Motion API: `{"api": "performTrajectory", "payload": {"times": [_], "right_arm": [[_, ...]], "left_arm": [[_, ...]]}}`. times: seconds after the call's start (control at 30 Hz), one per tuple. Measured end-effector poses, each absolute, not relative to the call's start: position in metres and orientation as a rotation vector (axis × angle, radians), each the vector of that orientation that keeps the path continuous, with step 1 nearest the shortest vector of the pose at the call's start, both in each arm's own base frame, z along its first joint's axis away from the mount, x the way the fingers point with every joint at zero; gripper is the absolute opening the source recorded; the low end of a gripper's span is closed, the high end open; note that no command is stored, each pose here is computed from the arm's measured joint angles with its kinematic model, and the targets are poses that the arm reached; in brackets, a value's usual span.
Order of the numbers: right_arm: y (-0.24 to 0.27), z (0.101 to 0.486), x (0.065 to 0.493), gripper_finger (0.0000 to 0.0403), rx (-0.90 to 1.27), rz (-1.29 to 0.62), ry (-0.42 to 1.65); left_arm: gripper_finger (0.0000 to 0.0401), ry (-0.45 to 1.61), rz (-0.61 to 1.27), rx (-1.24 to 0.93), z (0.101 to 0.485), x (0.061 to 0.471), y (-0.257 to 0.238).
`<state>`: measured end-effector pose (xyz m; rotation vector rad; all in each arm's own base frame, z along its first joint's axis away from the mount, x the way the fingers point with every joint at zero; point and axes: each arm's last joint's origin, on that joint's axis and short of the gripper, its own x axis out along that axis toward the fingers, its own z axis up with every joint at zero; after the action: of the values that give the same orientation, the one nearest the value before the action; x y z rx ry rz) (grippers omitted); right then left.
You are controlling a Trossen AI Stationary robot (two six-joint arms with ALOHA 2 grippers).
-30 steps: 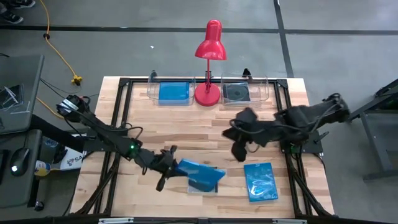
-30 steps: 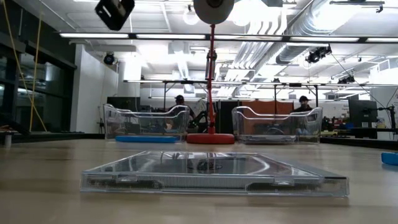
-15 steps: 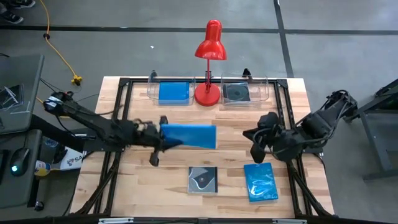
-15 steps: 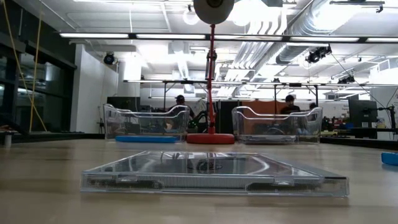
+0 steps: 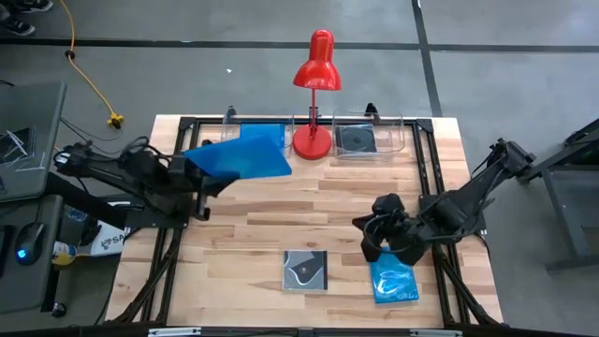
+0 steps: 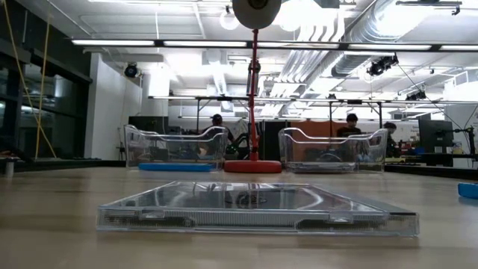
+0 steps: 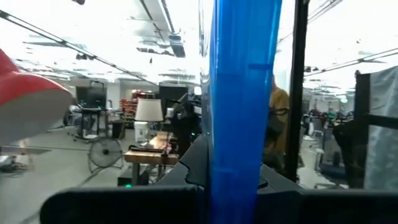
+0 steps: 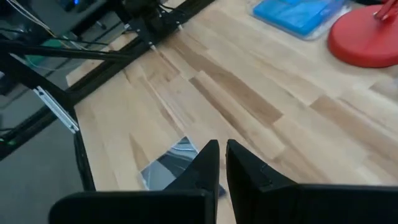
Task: Pick & place jewel cases by type
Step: Put the left blue cd case into the left transparent bin
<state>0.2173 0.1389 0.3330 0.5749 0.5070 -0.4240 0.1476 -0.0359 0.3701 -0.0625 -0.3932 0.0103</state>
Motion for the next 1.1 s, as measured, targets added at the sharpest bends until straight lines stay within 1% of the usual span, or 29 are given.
{"api": "performTrajectory", "payload": {"times": [0.3,0.43,0.5,0.6,0.73,0.97,1.1], "right_arm": [[0.138,0.312,0.23,0.0011,0.649,-0.425,0.409],[0.132,0.312,0.234,0.0012,0.67,-0.441,0.386],[0.129,0.313,0.237,0.0012,0.673,-0.453,0.371],[0.125,0.315,0.241,0.0012,0.674,-0.466,0.343],[0.119,0.316,0.245,0.0012,0.684,-0.487,0.321],[0.111,0.32,0.252,0.0012,0.683,-0.492,0.281],[0.108,0.323,0.255,0.0012,0.685,-0.485,0.256]], "left_arm": [[0.0017,-0.366,0.097,-0.051,0.371,0.126,-0.027],[0.0017,-0.35,0.151,-0.114,0.372,0.113,-0.021],[0.0017,-0.304,0.202,-0.141,0.377,0.103,-0.017],[0.0017,-0.194,0.275,-0.129,0.391,0.088,-0.01],[0.0017,-0.097,0.328,-0.095,0.418,0.067,-0.002],[0.0017,0.007,0.487,0.003,0.457,0.038,0.01],[0.0017,0.004,0.534,0.032,0.476,0.027,0.014]]}}
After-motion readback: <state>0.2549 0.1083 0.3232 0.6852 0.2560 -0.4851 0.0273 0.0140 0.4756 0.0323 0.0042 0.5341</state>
